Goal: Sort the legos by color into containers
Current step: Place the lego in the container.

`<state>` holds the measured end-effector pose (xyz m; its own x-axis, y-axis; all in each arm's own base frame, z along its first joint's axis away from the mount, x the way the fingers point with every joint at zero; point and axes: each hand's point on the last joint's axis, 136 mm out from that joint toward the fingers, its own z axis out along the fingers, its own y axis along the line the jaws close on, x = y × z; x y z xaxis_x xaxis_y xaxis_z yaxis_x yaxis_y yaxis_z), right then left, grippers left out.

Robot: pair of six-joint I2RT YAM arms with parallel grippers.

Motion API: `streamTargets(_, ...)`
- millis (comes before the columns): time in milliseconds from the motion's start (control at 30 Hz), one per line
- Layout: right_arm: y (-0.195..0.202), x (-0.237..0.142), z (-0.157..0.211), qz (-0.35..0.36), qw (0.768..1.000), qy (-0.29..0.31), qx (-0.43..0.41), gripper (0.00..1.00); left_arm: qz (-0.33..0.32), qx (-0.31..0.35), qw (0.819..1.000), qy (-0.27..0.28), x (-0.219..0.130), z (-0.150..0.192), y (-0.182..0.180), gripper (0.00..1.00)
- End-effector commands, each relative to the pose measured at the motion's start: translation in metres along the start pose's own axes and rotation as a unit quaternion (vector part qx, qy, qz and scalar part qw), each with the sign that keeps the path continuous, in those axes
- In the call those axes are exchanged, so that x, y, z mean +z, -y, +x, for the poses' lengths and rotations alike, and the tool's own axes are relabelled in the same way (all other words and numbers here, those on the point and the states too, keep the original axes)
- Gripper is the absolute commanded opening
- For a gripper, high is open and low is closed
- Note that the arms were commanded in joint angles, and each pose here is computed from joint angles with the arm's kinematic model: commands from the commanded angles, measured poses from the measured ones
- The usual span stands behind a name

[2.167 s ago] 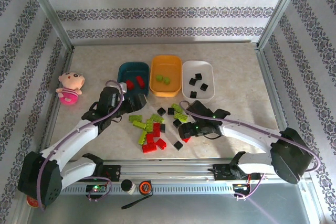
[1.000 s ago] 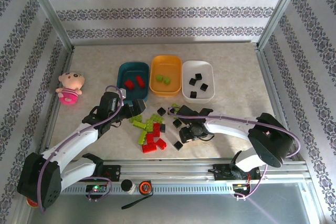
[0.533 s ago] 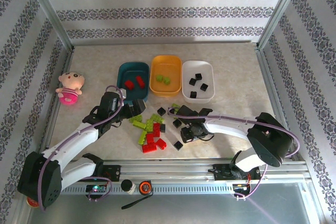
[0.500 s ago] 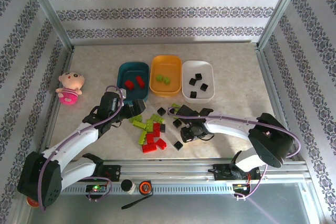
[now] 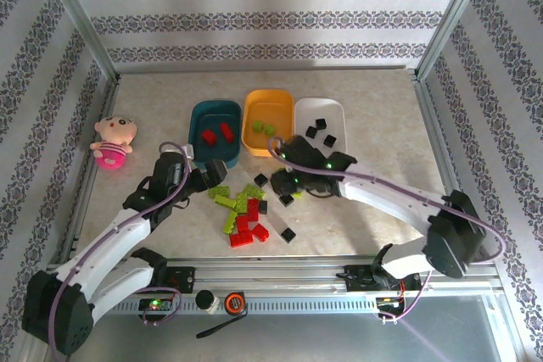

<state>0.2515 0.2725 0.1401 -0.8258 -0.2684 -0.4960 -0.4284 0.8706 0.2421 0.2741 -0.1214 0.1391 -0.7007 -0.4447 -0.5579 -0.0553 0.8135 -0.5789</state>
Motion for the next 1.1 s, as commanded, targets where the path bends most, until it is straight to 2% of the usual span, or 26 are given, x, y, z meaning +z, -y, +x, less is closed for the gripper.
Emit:
streamTargets(0,-0.028,0.013,-0.061,-0.048,0.997,0.055,-0.029,0.46,-0.041,-0.004,0.999,0.014,-0.015,0.000,-0.014,0.99)
streamTargets(200,-0.063,0.063,-0.135,-0.103,0.992,0.067,-0.022,0.46,-0.040,-0.007,0.998,0.037,-0.035,0.002,-0.021,1.00)
streamTargets(367,-0.083,0.106,-0.172,-0.120,0.991,0.063,-0.013,0.47,-0.034,-0.014,0.999,0.026,-0.035,0.012,-0.024,1.00)
streamTargets(467,-0.081,0.129,-0.181,-0.114,0.992,0.054,0.001,0.51,-0.033,-0.007,0.999,0.016,-0.035,0.014,-0.023,1.00)
streamTargets(567,-0.077,0.142,-0.189,-0.110,0.992,0.054,0.015,0.64,-0.030,0.000,1.000,0.008,-0.035,0.016,-0.021,1.00)
streamTargets(633,-0.074,0.143,-0.194,-0.113,0.992,0.056,0.028,0.72,-0.026,0.003,1.000,0.002,-0.034,0.017,-0.019,1.00)
streamTargets(700,-0.072,0.138,-0.199,-0.117,0.990,0.065,0.038,0.74,-0.022,0.004,1.000,-0.008,-0.031,0.020,-0.018,1.00)
streamTargets(900,-0.061,0.103,-0.202,-0.118,0.986,0.102,0.052,0.76,0.006,0.015,0.999,-0.045,-0.022,0.027,-0.003,0.98)
streamTargets(1067,-0.028,0.081,-0.172,-0.104,0.984,0.113,0.087,0.75,0.015,0.062,0.993,-0.096,-0.012,0.044,0.018,0.94)
